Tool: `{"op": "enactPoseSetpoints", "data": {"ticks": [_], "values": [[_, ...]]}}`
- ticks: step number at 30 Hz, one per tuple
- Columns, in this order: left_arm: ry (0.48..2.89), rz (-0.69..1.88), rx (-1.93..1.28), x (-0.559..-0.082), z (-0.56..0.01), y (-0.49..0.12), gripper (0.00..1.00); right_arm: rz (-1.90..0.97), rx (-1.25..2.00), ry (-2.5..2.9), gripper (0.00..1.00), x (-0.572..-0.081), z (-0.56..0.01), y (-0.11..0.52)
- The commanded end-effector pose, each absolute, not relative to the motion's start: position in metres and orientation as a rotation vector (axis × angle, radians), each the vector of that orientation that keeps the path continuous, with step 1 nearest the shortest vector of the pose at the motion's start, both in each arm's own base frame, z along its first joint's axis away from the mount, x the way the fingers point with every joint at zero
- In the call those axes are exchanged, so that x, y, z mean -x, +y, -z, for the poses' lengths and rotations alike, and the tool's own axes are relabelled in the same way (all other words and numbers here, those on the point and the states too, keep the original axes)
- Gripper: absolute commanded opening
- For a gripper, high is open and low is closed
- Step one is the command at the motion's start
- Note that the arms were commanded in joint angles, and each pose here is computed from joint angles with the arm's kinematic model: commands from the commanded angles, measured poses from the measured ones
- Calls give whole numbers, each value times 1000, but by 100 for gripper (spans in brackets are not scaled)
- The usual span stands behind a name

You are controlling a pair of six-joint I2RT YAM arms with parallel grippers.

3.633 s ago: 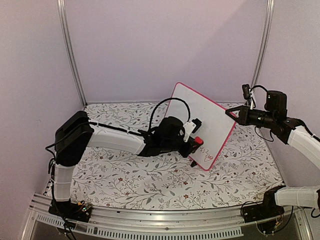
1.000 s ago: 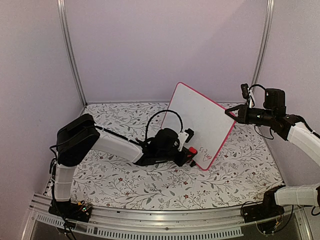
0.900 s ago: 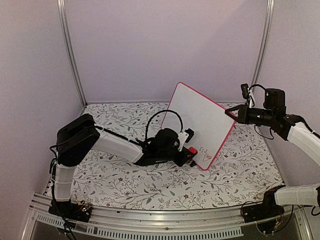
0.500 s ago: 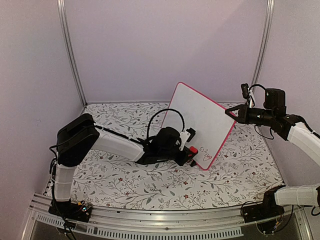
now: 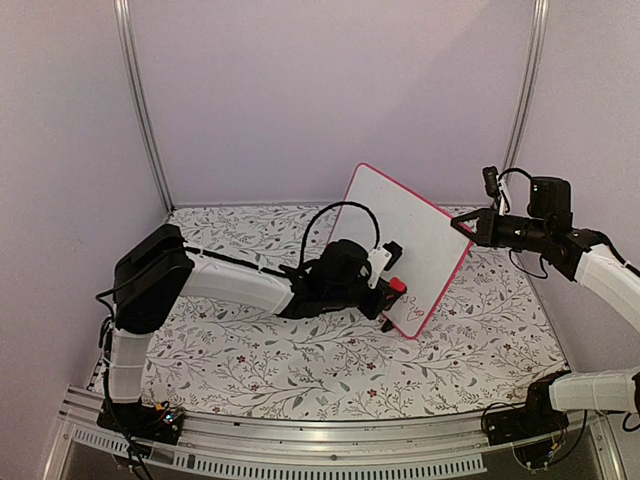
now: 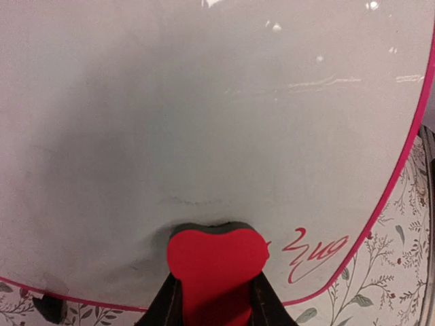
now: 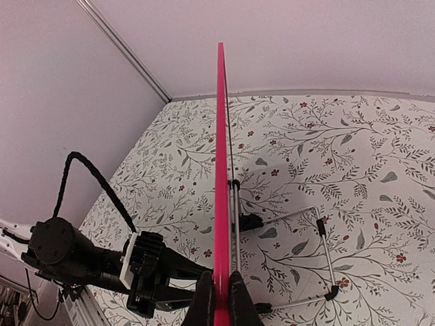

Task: Erase the whiteboard
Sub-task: Erase the center of the whiteboard.

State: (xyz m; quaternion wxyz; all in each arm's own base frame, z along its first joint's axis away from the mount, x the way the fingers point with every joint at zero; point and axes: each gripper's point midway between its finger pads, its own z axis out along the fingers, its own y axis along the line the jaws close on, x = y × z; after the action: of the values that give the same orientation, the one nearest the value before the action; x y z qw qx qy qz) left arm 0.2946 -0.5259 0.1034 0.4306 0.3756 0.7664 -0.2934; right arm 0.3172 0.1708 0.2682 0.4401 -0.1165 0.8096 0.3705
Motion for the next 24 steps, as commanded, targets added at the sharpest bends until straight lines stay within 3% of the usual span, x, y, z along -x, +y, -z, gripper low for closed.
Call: {"op": "enactPoseSetpoints", "data": {"ticks": [1, 16, 24], "values": [[1781, 775, -899, -302, -152, -542, 0, -1007, 293, 2153, 0, -297, -238, 181], [1739, 836, -934, -290, -162, -541, 0, -1001, 291, 2150, 0, -300, -242, 181], [1864, 783, -959, -287, -110, -527, 0, -992, 289, 2162, 0, -302, -245, 181]]}}
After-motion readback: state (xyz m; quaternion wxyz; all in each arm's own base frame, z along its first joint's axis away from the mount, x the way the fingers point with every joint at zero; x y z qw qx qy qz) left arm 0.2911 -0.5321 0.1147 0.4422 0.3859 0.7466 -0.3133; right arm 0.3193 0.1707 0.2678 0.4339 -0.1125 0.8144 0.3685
